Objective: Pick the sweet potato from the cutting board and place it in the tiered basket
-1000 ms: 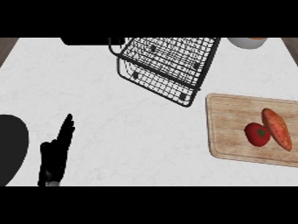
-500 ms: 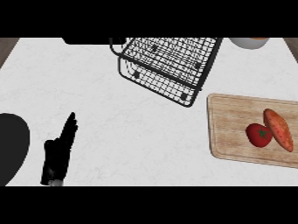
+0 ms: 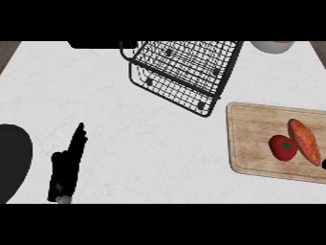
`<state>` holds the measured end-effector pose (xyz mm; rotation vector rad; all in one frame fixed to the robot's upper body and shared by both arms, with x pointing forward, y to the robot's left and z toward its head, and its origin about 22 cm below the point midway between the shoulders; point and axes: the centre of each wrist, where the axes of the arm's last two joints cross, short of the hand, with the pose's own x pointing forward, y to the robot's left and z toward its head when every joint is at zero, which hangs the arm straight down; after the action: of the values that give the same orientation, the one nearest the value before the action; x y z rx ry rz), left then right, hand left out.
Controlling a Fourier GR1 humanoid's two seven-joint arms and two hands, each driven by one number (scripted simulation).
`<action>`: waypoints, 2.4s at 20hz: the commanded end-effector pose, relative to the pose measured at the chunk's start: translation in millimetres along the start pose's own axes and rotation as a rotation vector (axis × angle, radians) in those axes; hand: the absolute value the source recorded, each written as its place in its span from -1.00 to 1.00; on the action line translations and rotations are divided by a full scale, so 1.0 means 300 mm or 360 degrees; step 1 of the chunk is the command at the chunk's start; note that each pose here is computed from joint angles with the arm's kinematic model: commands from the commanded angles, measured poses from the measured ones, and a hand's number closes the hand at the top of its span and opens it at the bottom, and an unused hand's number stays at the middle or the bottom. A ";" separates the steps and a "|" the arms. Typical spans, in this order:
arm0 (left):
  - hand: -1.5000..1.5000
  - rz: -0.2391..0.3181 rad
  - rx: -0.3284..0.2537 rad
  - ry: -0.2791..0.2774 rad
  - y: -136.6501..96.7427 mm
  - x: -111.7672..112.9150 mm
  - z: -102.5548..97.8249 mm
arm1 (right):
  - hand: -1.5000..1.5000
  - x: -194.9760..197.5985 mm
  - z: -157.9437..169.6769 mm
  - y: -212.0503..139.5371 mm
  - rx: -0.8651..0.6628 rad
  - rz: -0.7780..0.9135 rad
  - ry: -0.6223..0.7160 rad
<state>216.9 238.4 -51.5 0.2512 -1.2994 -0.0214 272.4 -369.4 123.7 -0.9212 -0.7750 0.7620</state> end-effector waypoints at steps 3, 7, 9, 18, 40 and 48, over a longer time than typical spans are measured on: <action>0.00 0.0005 0.0023 0.0000 0.003 -0.009 -0.014 | -1.00 0.040 -0.006 0.058 0.0074 -0.0016 -0.0014; 0.00 0.0004 -0.0004 0.0001 0.005 -0.042 0.009 | -1.00 0.048 -0.094 0.036 0.0124 0.0050 0.0045; 0.00 -0.0003 0.0001 -0.0011 -0.028 -0.010 -0.019 | -1.00 0.071 -0.110 0.048 0.0167 0.0142 0.0103; 0.00 -0.0023 0.0007 -0.0007 0.038 -0.041 0.021 | -1.00 0.061 -0.081 0.120 0.0295 0.0176 0.0180; 0.00 0.0010 -0.0003 0.0014 -0.001 -0.011 0.003 | -1.00 -0.025 -0.197 0.215 0.0466 0.0199 0.0272; 0.00 -0.0001 -0.0017 -0.0011 0.003 -0.065 -0.028 | 1.00 -0.048 -0.241 0.314 0.0432 0.0131 0.0121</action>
<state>213.6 249.6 -54.1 0.2501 -1.3084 -0.0253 305.2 -372.1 26.8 -0.7837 -0.4958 0.8632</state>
